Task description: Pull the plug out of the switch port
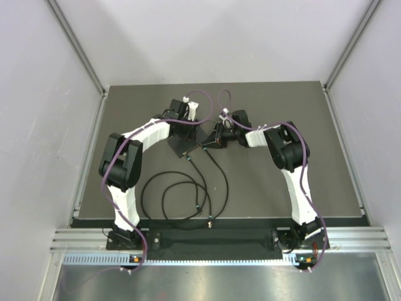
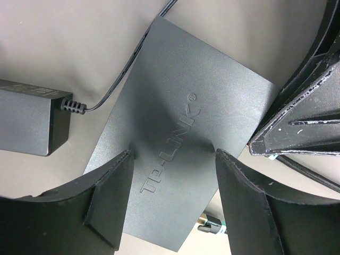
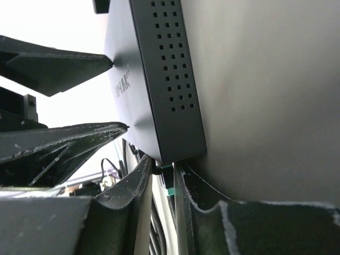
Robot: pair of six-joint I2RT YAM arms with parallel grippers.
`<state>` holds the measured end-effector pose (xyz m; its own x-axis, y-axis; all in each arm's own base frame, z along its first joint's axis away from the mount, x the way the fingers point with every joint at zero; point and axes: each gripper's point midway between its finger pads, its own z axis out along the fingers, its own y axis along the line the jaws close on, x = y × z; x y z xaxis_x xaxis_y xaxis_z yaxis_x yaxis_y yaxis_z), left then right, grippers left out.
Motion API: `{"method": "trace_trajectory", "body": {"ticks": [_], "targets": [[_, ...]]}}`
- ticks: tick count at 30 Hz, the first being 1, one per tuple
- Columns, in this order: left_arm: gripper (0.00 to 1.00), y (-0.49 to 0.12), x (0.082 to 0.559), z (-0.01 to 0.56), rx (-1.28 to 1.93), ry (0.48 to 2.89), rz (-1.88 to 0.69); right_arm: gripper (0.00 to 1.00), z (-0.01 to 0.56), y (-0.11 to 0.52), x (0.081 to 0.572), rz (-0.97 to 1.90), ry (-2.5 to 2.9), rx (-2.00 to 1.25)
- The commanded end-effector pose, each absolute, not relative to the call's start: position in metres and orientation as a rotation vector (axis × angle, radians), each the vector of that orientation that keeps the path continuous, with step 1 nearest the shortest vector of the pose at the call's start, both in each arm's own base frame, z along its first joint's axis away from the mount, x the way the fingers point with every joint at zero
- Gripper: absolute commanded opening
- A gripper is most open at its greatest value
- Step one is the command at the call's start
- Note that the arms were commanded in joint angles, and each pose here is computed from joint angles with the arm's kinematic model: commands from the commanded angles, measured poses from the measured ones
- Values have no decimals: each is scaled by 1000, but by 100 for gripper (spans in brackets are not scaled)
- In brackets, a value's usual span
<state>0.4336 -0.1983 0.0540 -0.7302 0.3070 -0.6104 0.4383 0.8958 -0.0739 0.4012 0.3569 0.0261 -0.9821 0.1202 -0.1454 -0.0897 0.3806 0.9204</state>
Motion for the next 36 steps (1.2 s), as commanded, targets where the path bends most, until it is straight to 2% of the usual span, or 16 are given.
{"method": "trace_trajectory", "body": {"ticks": [1, 11, 20, 24, 30, 33, 36], "targets": [[68, -195, 415, 22, 554, 2541, -289, 0, -8, 344, 403, 1387, 2582, 167], [68, -187, 414, 20, 546, 2545, -219, 0, -16, 339, 380, 1333, 2777, 221], [68, -189, 414, 24, 472, 2511, -229, 0, -5, 343, 381, 1250, 2884, 346], [68, -186, 417, 26, 464, 2503, -198, 0, 8, 342, 384, 1167, 2886, 236], [70, -191, 418, 39, 480, 2470, -244, 0, -4, 341, 367, 1265, 2878, -21], [70, -197, 418, 41, 495, 2481, -280, 0, -3, 330, 378, 1129, 2805, -187], [70, -203, 415, 40, 515, 2489, -318, 0, 2, 328, 377, 1160, 2755, -230]]}}
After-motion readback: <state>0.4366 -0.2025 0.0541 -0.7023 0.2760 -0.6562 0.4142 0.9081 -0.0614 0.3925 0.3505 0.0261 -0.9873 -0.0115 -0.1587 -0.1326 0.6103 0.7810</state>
